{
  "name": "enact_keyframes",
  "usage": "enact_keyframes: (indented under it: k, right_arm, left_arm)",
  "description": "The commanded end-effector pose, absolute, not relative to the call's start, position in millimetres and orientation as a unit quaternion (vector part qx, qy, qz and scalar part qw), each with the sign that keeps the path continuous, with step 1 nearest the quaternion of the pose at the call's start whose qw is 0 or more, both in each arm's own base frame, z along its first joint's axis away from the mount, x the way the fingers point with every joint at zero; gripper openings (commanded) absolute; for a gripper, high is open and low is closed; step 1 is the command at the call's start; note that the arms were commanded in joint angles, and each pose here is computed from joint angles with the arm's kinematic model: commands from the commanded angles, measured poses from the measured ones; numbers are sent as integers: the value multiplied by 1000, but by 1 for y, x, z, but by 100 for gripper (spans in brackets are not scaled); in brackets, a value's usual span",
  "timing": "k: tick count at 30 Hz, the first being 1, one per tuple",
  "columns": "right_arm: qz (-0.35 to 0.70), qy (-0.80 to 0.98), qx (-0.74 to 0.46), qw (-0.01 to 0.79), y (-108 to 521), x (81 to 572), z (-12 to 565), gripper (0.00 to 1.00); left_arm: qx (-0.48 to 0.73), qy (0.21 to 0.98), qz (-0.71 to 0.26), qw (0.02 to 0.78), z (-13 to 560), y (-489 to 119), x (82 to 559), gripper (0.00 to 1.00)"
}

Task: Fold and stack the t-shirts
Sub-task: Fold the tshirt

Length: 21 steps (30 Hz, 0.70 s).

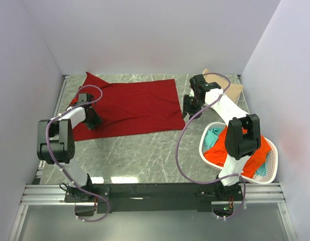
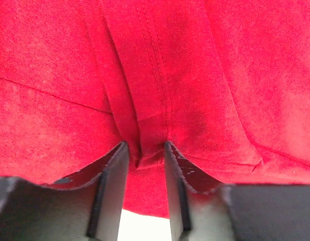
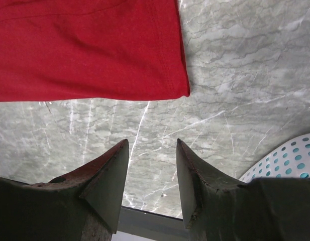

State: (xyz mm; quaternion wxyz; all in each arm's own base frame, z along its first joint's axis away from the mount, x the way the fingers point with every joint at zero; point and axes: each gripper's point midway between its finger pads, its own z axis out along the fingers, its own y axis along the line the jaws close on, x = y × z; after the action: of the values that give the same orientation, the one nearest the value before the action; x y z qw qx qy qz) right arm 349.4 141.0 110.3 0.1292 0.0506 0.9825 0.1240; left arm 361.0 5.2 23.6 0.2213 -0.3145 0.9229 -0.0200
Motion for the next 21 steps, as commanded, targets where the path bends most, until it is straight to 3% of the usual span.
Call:
enact_keyframes:
  k: [1,8,12,21]
  right_arm:
    - [137,977,47,157,144,352,132,50]
    - [137,977,45,156,145,351,132,50]
    - [136,978,43,152,145,350,130,50]
    - [136,979,39,146,147,349,128,50]
  left_arm:
    - [-315,917,-30,241,30,2,378,38]
    - [-312,917,-33,245,35,-1,383,30]
    - [-310,918,-33,245,41,-2,384,35]
    - [-308,919,-34,246,46,-3,382,36]
